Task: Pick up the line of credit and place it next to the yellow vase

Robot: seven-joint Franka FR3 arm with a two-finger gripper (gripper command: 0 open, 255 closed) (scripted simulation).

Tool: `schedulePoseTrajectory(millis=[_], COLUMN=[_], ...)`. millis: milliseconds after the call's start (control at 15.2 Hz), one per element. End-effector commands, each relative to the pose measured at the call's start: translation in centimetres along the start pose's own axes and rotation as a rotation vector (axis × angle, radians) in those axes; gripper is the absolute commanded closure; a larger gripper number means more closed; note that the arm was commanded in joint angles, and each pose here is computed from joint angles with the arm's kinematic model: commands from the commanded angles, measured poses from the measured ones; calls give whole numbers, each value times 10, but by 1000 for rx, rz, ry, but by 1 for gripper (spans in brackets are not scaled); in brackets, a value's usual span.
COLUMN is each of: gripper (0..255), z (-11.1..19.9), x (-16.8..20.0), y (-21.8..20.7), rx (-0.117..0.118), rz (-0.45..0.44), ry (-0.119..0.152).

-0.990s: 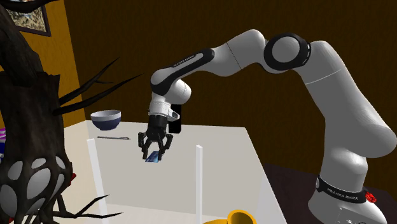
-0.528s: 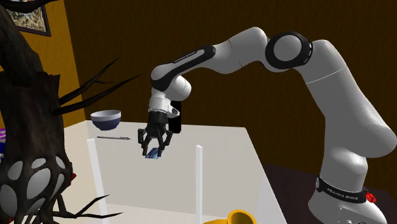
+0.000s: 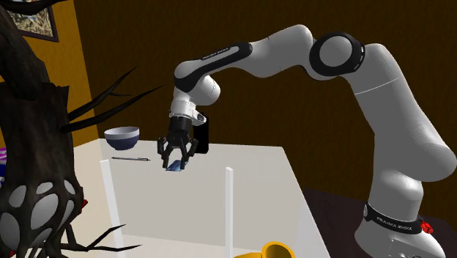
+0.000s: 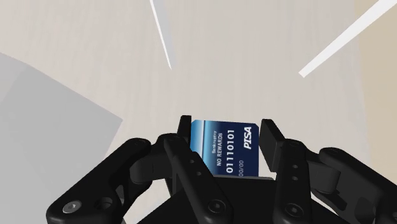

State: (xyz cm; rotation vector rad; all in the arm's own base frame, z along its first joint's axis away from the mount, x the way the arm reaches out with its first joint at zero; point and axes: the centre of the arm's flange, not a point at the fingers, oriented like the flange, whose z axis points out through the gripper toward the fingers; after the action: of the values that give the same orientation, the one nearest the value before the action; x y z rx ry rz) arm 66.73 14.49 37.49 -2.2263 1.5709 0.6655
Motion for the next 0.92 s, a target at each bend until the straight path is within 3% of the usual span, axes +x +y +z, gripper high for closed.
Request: schedulePoseTrajectory(millis=[0, 858], gripper=[255, 255], z=[-9, -66], x=[-6, -44], y=[1, 0], rx=[0, 0], rz=[0, 0], ry=[0, 0])
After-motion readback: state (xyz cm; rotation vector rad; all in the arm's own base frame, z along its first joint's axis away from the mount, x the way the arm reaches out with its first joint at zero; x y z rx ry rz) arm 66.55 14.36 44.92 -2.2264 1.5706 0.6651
